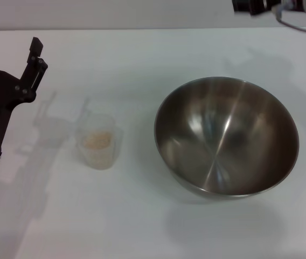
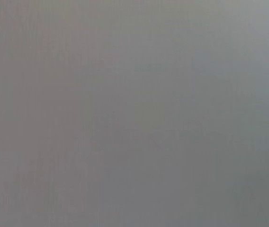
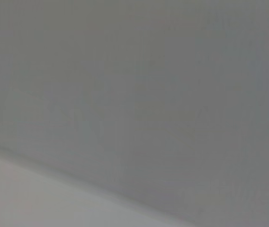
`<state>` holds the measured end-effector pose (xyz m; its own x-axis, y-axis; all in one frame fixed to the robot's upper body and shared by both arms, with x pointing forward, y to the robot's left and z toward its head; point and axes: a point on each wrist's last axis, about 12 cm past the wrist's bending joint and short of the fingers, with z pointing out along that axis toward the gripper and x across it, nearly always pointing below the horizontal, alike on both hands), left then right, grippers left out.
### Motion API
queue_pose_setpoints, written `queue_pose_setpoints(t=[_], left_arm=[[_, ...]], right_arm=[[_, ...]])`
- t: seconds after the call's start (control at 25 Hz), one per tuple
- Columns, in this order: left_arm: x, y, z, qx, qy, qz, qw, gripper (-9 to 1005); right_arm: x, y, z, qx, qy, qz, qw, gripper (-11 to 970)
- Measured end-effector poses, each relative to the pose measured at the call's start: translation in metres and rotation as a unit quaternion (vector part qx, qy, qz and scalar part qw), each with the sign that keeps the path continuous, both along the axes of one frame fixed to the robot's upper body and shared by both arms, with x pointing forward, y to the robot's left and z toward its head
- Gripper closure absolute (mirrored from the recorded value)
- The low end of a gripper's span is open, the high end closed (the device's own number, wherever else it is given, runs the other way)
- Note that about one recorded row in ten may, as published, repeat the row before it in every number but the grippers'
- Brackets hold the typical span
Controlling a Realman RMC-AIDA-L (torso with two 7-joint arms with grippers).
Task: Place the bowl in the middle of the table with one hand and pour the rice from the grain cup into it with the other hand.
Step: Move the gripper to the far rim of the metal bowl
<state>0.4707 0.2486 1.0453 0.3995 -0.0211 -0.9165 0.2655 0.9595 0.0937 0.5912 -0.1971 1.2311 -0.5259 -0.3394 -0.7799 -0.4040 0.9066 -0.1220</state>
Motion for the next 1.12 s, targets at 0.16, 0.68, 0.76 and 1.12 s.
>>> queue_pose_setpoints(t=[0.16, 0.68, 0.76, 1.12], left_arm=[[-0.002, 0.002, 0.0, 0.0, -0.003, 0.002, 1.0, 204], [-0.005, 0.003, 0.0, 0.001, -0.007, 0.001, 1.0, 207], [-0.005, 0.003, 0.0, 0.001, -0.007, 0.0, 1.0, 207], [-0.006, 0.002, 0.0, 0.0, -0.007, -0.002, 1.0, 209]], right_arm=[[-0.002, -0.001, 0.009, -0.019, 0.077, 0.019, 0.997, 264], [0.017, -0.02, -0.018, -0.073, 0.239, 0.084, 0.965, 265], [0.018, -0.02, -0.025, -0.079, 0.252, 0.092, 0.96, 264], [0.02, -0.02, -0.043, -0.088, 0.279, 0.11, 0.95, 264]])
